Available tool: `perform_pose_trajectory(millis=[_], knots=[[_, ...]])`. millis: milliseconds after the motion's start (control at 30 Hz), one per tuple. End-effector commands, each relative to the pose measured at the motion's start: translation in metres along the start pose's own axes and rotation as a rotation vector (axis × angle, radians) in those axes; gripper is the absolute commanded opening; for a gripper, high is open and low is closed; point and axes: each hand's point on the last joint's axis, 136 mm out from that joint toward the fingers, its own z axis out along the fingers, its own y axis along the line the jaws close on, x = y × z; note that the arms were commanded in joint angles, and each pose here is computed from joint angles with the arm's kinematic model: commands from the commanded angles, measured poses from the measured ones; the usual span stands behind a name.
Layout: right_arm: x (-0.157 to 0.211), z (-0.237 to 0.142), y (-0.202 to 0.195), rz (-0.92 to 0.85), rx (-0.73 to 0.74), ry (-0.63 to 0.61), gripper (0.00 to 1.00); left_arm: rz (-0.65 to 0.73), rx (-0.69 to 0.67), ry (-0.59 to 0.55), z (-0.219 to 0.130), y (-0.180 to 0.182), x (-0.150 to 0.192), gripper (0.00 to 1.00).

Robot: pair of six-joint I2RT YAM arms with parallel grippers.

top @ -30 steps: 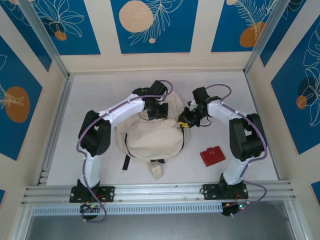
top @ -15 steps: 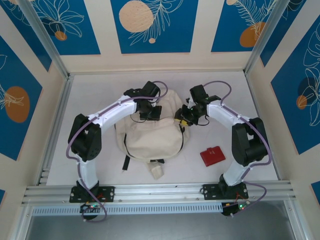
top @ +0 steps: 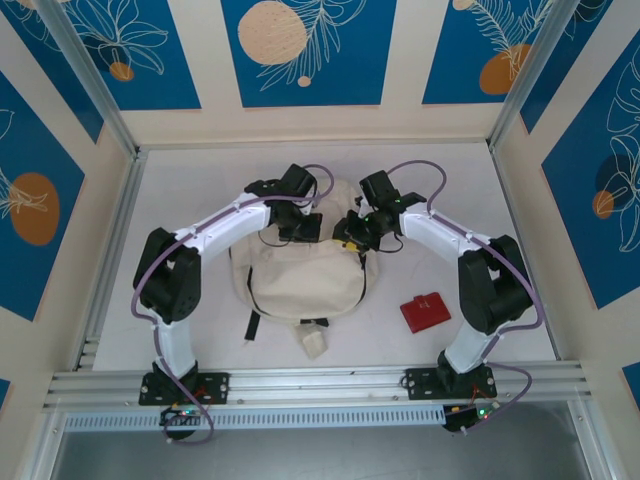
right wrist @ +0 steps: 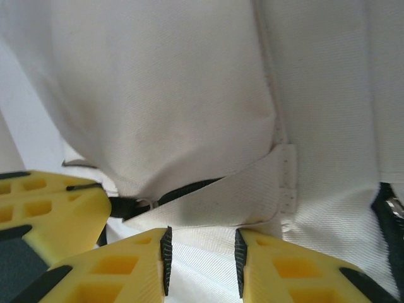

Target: Pack books, pencil case, and school supplies into a backpack

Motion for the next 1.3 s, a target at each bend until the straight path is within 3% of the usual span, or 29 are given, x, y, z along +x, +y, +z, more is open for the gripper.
perform_pose_trajectory(millis=[0,333,567,900,1133,1267], knots=[[0.0,0.011,-0.031,0.078,0.133,-0.016,0.34,0.013,-0.045,-0.01,-0.016,0.019,0.005,0.0],[0.009,0.045,-0.05,0.128,0.207,0.01,0.31,-0.043,-0.087,-0.017,-0.039,0.066,0.017,0.0],[0.019,0.043,-0.067,0.109,0.291,0.041,0.32,-0.176,-0.212,-0.084,-0.07,0.132,0.025,0.0],[0.022,0.038,-0.049,-0.007,0.273,0.088,0.34,-0.285,-0.322,-0.067,-0.066,0.174,0.051,0.0],[0.015,0.013,-0.024,-0.103,0.241,0.023,0.37,-0.3,-0.39,-0.048,-0.066,0.186,0.05,0.0],[0.016,-0.019,-0.017,-0.134,0.221,-0.054,0.49,-0.299,-0.359,-0.026,-0.065,0.18,0.048,0.06]])
